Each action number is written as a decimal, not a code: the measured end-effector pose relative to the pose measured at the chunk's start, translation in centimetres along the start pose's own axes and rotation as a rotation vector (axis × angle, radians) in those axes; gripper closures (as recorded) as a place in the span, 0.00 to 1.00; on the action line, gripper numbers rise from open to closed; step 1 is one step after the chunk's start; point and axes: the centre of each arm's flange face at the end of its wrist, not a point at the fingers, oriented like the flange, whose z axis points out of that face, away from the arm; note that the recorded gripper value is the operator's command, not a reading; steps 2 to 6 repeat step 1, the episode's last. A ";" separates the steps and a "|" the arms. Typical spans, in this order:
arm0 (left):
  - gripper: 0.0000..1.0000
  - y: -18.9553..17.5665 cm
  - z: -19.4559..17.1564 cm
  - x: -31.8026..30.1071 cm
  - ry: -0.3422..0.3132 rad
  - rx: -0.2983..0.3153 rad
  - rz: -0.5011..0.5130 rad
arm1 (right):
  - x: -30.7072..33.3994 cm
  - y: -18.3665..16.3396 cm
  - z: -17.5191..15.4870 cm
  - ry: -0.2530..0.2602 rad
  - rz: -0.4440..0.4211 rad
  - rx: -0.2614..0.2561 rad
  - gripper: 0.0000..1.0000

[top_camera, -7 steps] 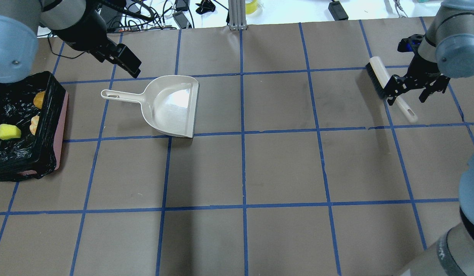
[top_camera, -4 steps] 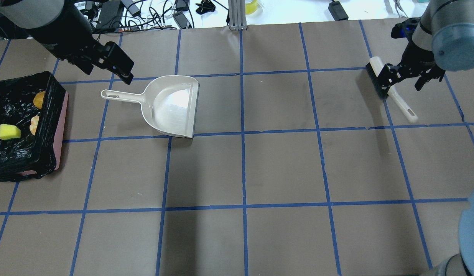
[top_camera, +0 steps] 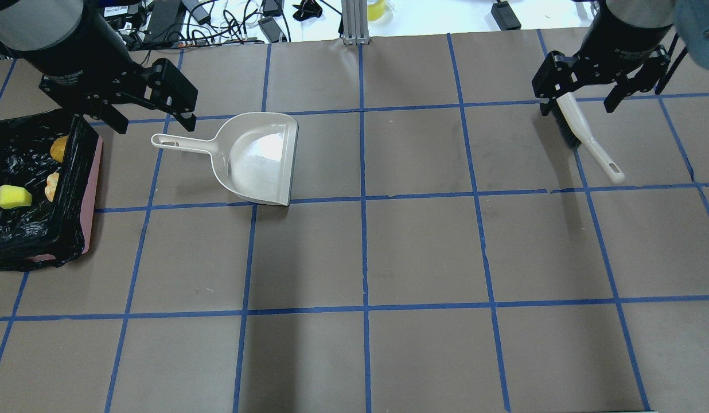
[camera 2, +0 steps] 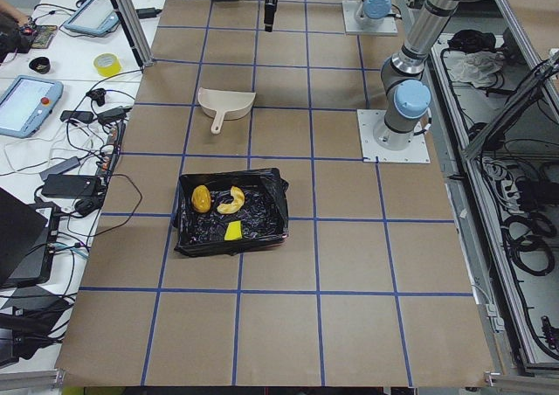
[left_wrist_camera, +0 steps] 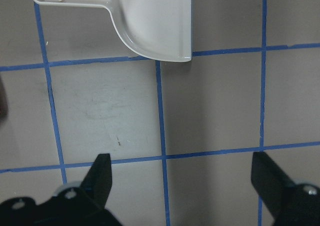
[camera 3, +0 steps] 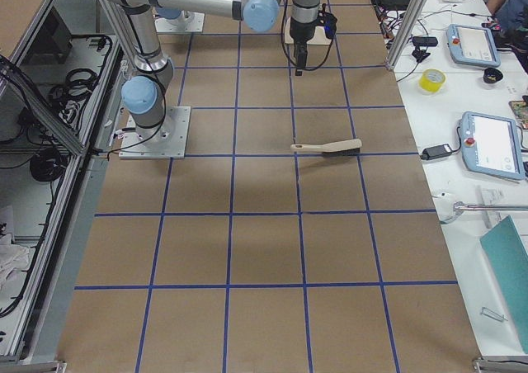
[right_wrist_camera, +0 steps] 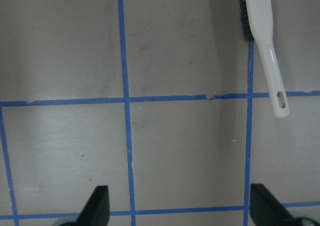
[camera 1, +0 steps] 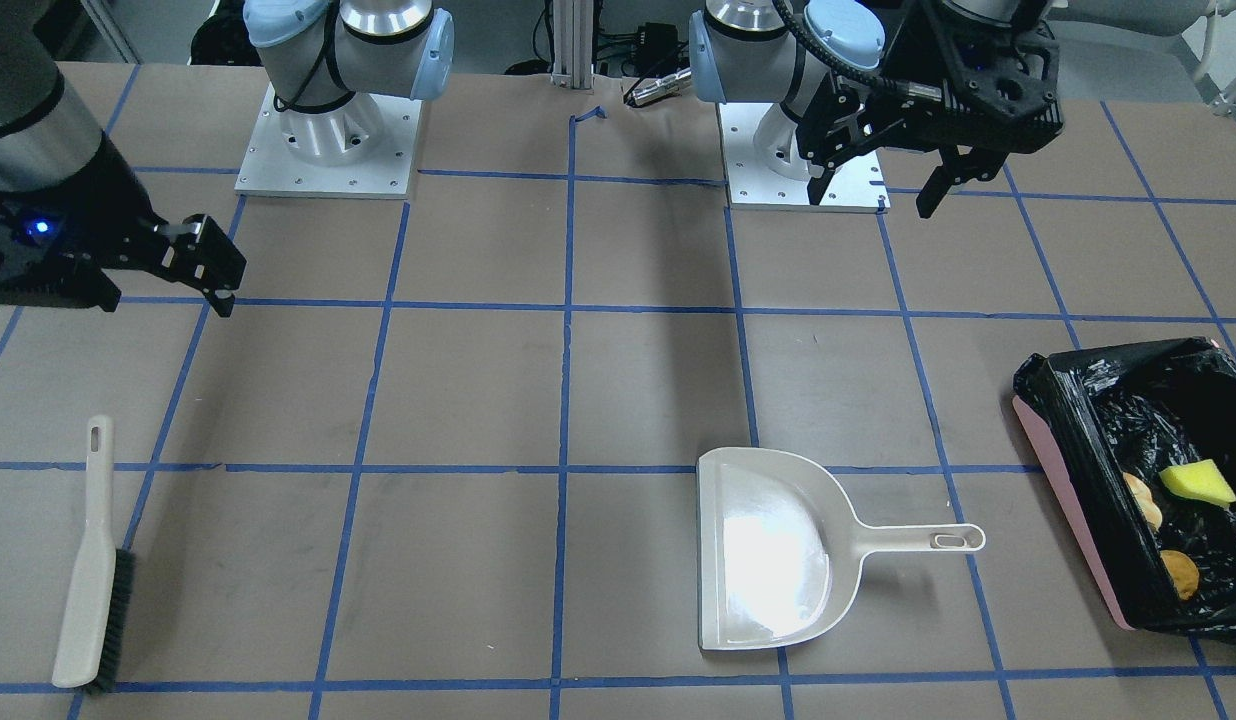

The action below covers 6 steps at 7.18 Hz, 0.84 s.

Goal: Sweep and dump trash into bin
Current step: 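Lower the brush onto the table and open the right gripper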

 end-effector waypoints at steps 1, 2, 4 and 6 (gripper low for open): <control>0.00 0.2 0.1 0.0 0.002 -0.007 -0.015 | -1.3 0.8 -1.0 -0.011 0.024 -0.006 0.00; 0.00 0.2 0.1 0.0 0.002 -0.007 -0.015 | -1.3 0.8 -1.0 -0.011 0.024 -0.006 0.00; 0.00 0.2 0.1 0.0 0.002 -0.007 -0.015 | -1.3 0.8 -1.0 -0.011 0.024 -0.006 0.00; 0.00 0.2 0.1 0.0 0.002 -0.007 -0.015 | -1.3 0.8 -1.0 -0.011 0.024 -0.006 0.00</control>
